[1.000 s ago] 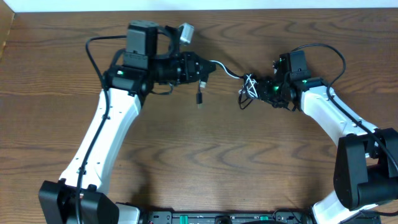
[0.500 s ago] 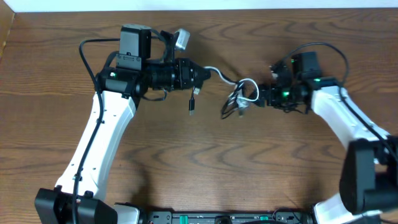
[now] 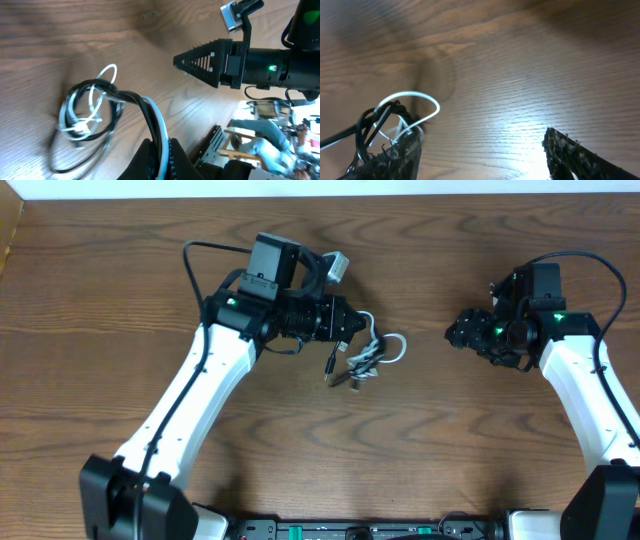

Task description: Untangle cables

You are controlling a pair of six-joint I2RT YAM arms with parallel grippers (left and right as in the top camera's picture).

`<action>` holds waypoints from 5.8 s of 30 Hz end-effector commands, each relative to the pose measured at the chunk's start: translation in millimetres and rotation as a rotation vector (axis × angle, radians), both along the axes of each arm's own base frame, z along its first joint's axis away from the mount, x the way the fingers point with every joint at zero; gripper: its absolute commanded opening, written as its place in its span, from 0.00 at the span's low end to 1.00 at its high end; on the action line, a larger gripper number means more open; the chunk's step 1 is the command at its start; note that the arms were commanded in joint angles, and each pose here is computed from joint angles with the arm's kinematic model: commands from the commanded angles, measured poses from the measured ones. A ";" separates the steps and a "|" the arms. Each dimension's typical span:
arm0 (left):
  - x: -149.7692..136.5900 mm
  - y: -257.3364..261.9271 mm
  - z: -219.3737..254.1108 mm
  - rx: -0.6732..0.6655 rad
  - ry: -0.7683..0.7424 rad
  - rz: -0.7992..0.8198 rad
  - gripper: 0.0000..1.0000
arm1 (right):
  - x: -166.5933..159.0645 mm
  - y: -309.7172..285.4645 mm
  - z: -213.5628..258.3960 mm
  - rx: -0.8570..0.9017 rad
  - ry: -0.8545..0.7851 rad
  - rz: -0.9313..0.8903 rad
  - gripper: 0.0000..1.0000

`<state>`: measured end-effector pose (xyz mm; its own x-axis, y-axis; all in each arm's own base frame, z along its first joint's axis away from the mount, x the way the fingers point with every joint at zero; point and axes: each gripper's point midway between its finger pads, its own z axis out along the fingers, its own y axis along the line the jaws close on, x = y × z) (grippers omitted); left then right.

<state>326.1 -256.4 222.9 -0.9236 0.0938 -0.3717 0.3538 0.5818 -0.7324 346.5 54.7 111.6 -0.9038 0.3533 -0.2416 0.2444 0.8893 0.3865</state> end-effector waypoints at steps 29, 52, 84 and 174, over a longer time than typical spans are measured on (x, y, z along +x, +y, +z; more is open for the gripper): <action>65.1 90.6 -133.1 0.501 0.055 0.211 0.78 | 3.5 -9.7 1.6 -0.067 -0.016 -0.005 0.75; 80.0 26.5 -205.7 0.495 0.157 0.361 0.42 | 3.1 -10.7 1.2 -0.073 -0.015 -0.008 0.75; 44.2 -14.1 -45.8 0.128 0.027 0.200 0.07 | 24.4 132.2 44.5 0.318 -0.188 0.216 0.54; 29.4 14.9 13.2 -0.282 0.040 -0.090 0.07 | 38.0 123.0 53.9 0.500 -0.328 0.468 0.64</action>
<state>361.1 -234.0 222.1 -0.9134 0.0780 -0.3996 0.3982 0.3759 -0.8367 381.3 162.4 159.4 -0.8938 0.0712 -0.4428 -0.3364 0.5464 0.7670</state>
